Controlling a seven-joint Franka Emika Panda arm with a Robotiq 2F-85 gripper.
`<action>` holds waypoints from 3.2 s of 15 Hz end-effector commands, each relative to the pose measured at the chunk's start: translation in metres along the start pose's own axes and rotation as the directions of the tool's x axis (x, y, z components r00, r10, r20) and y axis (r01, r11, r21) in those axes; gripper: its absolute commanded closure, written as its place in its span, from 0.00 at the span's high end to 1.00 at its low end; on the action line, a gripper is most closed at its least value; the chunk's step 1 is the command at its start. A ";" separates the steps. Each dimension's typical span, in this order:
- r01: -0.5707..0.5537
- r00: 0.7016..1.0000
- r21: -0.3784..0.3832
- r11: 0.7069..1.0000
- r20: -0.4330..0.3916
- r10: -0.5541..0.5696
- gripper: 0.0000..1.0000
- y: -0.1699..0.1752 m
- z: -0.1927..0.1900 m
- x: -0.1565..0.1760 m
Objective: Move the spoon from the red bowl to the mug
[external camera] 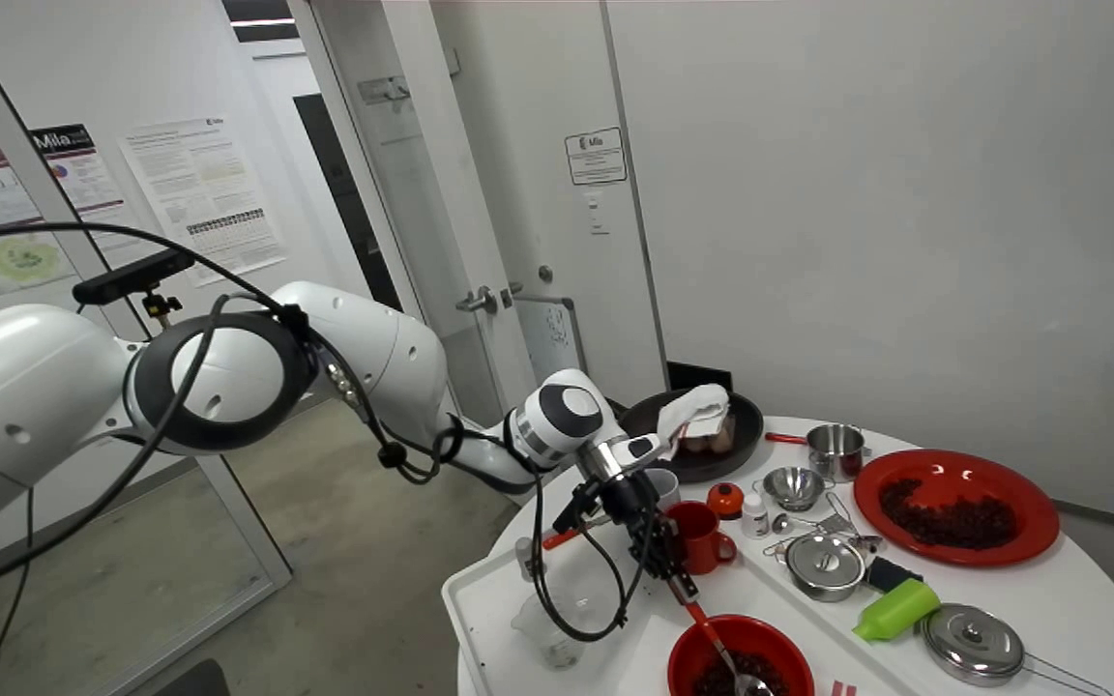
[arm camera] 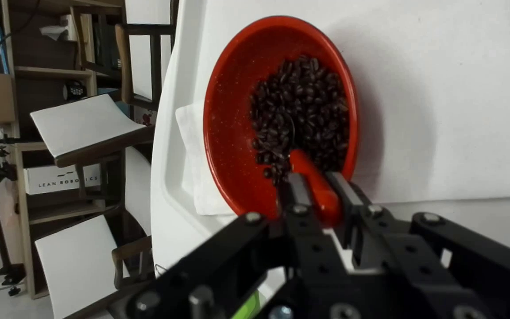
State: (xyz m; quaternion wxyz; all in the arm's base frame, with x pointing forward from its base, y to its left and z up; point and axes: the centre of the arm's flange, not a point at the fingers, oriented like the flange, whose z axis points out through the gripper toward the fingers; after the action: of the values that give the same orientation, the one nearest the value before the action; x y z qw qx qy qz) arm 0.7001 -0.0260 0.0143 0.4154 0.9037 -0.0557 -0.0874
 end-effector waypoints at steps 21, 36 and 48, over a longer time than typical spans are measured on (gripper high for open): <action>-0.148 0.982 0.156 0.977 -0.094 0.163 0.08 0.096 -0.082 -0.022; -0.186 0.981 0.285 0.940 0.005 0.192 0.09 0.126 -0.066 -0.036; -0.181 0.980 0.340 0.923 -0.019 0.199 0.09 0.130 -0.073 -0.042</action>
State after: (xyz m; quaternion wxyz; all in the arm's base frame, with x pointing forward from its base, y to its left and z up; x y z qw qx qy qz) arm 0.6827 -0.0500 0.1524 0.2658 0.9527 -0.1466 -0.0172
